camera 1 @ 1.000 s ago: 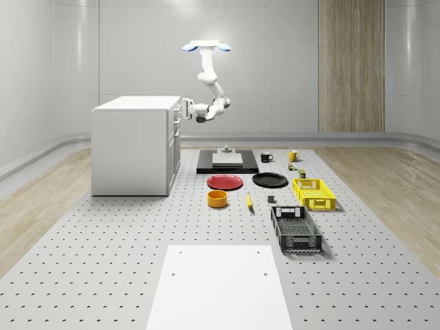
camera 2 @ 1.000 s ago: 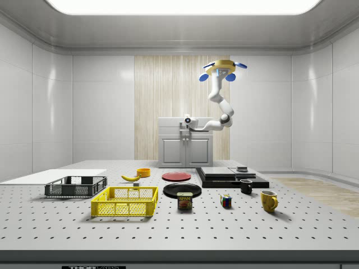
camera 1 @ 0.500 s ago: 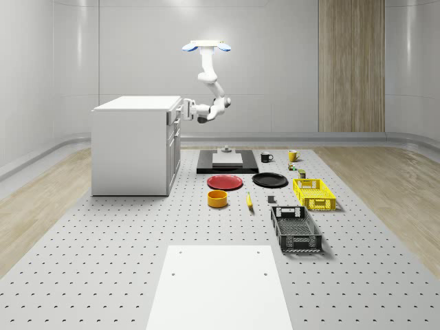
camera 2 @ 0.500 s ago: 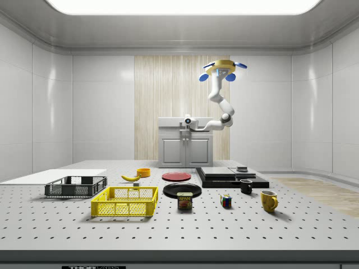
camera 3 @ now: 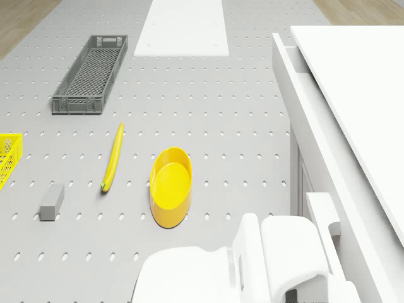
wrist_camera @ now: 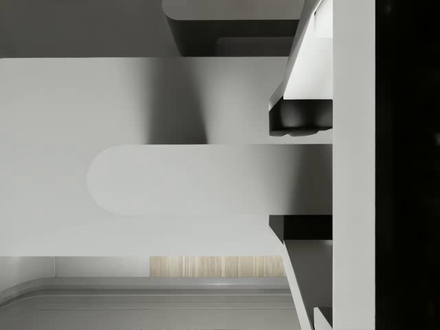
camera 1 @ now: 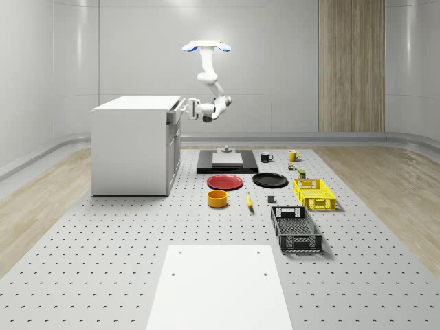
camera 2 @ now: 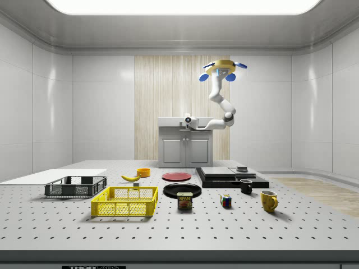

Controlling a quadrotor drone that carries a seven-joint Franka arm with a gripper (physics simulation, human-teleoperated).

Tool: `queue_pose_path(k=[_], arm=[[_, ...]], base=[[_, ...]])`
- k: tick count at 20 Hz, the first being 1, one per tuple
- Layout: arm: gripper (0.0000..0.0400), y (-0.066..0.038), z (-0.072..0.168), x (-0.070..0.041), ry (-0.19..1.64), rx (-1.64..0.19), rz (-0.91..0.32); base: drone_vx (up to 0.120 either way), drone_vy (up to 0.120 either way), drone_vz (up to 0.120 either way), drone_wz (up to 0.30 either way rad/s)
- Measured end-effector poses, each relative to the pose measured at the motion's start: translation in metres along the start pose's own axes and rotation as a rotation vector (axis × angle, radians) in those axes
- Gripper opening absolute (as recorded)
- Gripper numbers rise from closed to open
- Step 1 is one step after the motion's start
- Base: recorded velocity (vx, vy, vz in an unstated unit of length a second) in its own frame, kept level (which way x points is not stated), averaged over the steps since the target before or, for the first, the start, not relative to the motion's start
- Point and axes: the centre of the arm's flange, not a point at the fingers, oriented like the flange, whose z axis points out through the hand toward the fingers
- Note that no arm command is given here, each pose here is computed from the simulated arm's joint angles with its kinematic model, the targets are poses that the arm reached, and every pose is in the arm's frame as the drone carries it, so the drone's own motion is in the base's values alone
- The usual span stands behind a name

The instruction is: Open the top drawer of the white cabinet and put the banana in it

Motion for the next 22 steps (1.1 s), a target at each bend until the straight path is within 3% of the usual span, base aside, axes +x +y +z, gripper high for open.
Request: queue_pose_path(k=[2,5,6,7,8,13,22], arm=[[0.0186,0.005,-0.015,0.009,-0.001,0.004,-0.037],[0.0146,0.008,-0.028,0.015,-0.013,0.018,-0.044],[0.0159,0.009,-0.03,0.019,-0.024,0.029,0.016],[0.016,0.007,-0.034,0.014,-0.022,0.028,0.0],[0.0148,0.011,-0.038,0.021,-0.023,0.031,-0.017],[0.012,0.01,-0.067,0.018,-0.029,0.036,-0.004],[0.0136,0.012,-0.12,0.017,-0.027,0.033,0.011]], base=[[0.0,0.0,0.0,0.0],[0.0,0.0,0.0,0.0],[0.0,0.0,0.0,0.0],[0.0,0.0,0.0,0.0],[0.0,0.0,0.0,0.0],[0.0,0.0,0.0,0.0],[0.0,0.0,0.0,0.0]])
